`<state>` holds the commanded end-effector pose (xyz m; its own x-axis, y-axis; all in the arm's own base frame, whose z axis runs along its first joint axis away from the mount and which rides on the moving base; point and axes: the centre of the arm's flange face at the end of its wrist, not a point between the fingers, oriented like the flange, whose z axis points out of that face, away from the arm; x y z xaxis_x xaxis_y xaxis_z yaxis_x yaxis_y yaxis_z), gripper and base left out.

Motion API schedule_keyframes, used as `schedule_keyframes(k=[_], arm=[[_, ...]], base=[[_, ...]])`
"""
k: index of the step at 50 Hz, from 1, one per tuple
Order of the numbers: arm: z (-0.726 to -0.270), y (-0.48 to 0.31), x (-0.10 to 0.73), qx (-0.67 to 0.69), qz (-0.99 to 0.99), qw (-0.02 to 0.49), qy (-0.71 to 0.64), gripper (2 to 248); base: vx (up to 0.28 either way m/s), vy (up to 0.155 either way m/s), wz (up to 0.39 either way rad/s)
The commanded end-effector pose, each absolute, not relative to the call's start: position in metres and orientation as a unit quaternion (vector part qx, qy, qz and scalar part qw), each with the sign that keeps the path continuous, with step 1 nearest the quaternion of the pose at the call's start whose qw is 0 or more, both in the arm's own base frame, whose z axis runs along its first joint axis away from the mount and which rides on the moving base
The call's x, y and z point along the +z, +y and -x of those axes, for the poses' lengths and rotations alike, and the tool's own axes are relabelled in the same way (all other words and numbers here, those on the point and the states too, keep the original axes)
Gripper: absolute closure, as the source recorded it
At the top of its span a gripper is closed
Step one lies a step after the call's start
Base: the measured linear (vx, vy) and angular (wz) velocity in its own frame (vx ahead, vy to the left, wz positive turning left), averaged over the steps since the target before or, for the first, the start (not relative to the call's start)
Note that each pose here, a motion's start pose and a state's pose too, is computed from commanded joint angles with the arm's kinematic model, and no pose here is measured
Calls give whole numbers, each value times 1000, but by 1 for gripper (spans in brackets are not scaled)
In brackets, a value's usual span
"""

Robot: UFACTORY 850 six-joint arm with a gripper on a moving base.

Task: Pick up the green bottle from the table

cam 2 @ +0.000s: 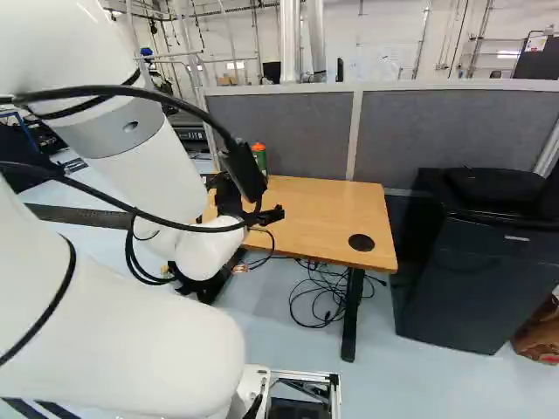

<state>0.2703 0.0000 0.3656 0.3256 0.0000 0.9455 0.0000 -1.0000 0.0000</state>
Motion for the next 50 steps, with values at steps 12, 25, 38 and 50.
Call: schedule_keyframes(k=[12, 25, 38, 50], arm=[[-270, 0, 366, 581, -814, 0, 0, 3], [-270, 0, 366, 581, -814, 0, 0, 3], [-270, 0, 366, 581, -814, 0, 0, 3], [-270, 0, 366, 581, -814, 0, 0, 3]], base=[[162, 59, -10], [167, 61, -12], [171, 62, -10], [168, 61, -9]])
